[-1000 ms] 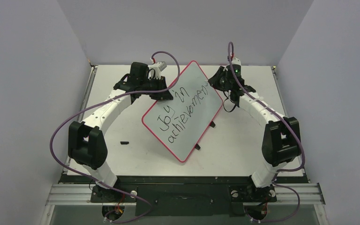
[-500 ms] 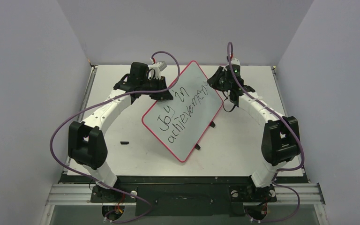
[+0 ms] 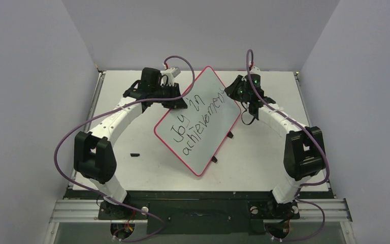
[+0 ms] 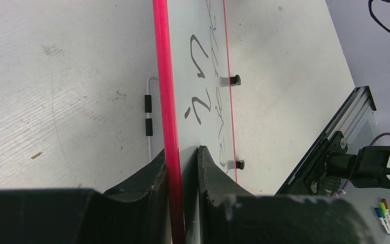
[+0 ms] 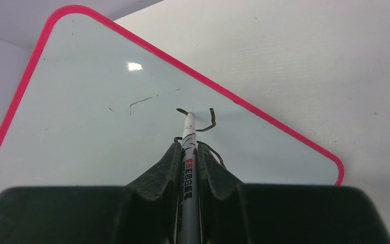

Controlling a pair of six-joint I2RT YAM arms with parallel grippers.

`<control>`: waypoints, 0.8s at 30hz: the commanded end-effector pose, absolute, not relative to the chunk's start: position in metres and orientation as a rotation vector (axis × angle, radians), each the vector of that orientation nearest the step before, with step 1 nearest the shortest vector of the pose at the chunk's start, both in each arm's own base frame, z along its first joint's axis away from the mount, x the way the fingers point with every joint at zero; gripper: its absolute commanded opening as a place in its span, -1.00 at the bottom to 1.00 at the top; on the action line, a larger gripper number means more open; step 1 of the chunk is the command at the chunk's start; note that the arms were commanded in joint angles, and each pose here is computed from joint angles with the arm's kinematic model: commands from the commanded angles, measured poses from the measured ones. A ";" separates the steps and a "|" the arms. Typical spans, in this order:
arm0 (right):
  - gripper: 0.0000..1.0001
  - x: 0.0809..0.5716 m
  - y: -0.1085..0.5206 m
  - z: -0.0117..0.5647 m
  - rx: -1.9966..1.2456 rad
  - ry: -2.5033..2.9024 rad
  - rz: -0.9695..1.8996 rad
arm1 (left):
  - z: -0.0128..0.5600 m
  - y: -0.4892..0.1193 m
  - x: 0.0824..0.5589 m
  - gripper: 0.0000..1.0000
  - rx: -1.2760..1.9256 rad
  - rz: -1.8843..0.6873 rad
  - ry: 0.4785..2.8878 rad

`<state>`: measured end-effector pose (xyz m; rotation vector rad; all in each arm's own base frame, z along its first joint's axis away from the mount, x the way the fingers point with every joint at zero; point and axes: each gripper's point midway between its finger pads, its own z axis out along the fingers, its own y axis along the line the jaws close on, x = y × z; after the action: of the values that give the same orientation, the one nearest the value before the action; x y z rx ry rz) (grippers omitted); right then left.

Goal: Write a sentence on the whiteboard

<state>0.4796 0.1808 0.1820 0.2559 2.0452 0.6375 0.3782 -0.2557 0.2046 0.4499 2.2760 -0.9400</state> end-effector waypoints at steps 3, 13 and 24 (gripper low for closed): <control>-1.00 0.465 0.178 0.176 0.246 2.057 0.631 | 0.189 -0.259 0.374 -1.00 0.639 -0.799 2.244; -1.00 0.452 0.161 0.158 0.260 2.089 0.575 | 0.190 -0.260 0.373 -1.00 0.642 -0.797 2.241; -1.00 0.470 0.153 0.165 0.285 2.071 0.545 | 0.189 -0.260 0.373 -1.00 0.644 -0.795 2.241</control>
<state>0.4585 0.1536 0.1498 0.2927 2.1002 0.5487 0.3785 -0.2568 0.2045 0.4537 2.2730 -0.9327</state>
